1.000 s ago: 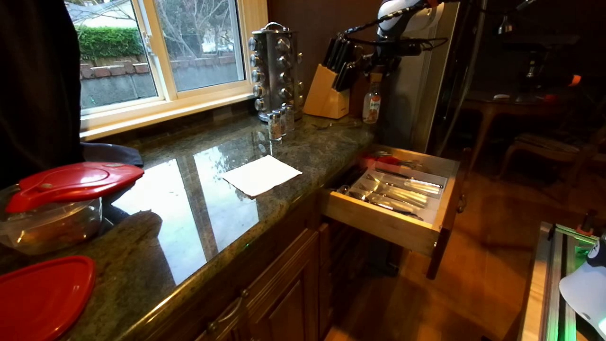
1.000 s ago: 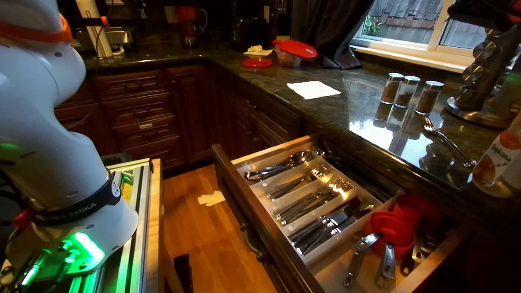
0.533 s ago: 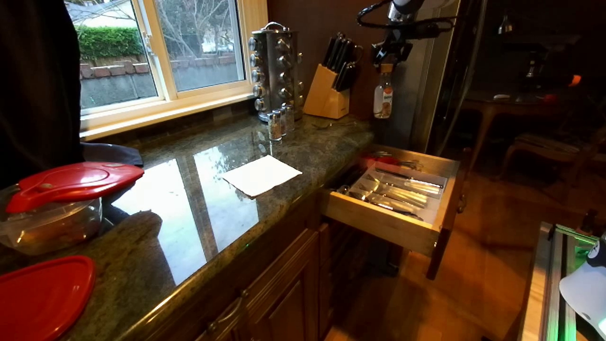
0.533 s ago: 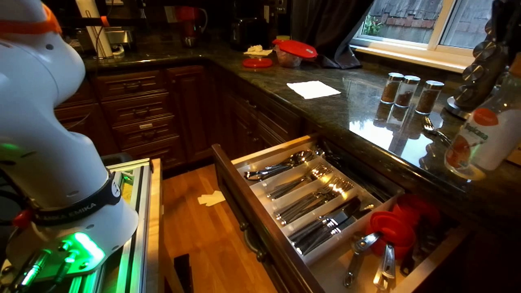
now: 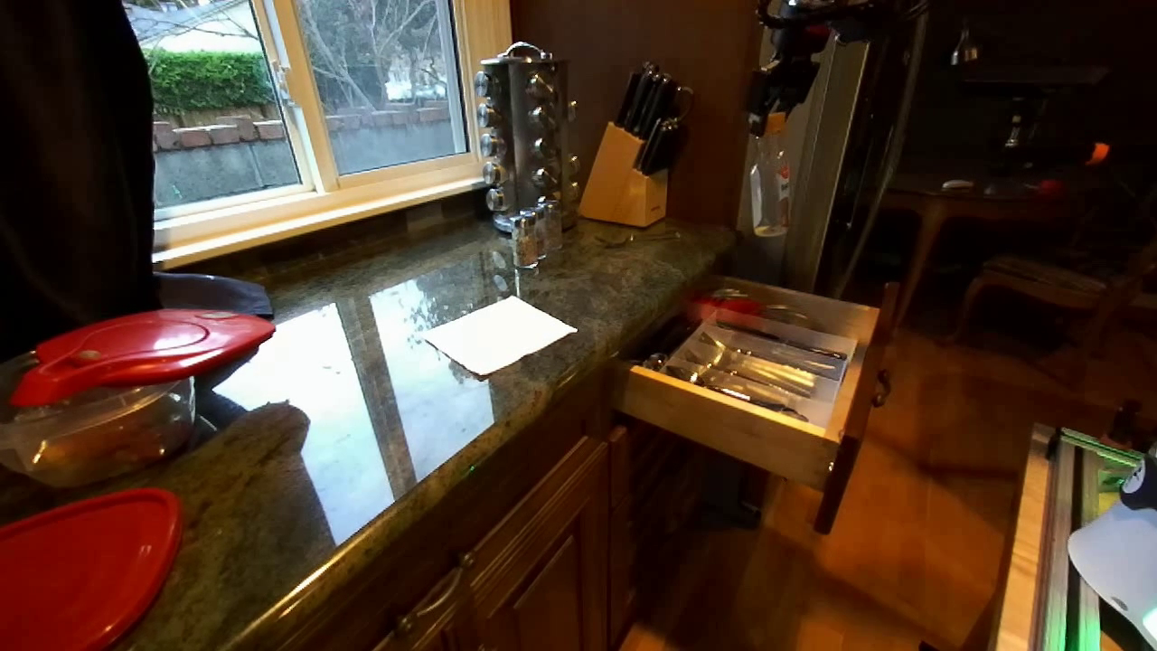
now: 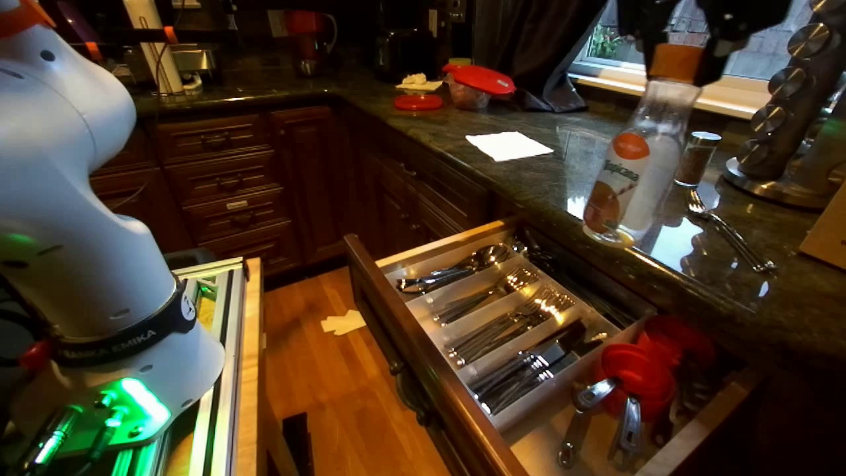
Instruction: Move the bottle to the left
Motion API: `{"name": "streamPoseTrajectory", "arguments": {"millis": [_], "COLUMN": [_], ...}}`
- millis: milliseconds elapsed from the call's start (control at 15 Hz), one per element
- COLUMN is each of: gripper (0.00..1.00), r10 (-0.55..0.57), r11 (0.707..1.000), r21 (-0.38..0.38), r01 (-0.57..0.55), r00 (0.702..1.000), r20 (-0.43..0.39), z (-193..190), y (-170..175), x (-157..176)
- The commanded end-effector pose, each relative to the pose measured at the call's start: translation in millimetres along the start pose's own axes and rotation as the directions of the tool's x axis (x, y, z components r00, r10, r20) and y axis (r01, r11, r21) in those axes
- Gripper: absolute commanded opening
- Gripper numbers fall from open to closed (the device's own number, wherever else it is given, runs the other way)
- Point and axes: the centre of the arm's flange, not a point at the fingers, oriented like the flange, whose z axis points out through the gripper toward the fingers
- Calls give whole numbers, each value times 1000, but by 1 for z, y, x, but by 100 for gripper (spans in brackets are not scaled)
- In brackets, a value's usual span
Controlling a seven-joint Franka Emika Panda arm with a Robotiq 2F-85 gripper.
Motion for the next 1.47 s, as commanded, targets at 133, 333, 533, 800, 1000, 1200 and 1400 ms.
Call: {"name": "streamPoseTrajectory", "arguments": {"millis": [133,333,533,800,1000,1200,1400], "gripper": [29,29,54,54,29,29,29], "r10": [-284,-382,-341,-328,-368,-527,-652], "r11": [954,901,929,934,915,823,716], "r21": [83,175,126,123,140,148,144], "r01": [288,397,349,335,379,549,683], "r00": [957,917,937,942,925,834,728], "r20": [-62,-116,-77,-73,-95,-161,-212], "z": [-9,-10,-11,-10,-11,-23,-40], "y": [-85,-126,-121,-113,-126,-193,-275], "x": [-65,-82,-59,-57,-55,-49,-45]}}
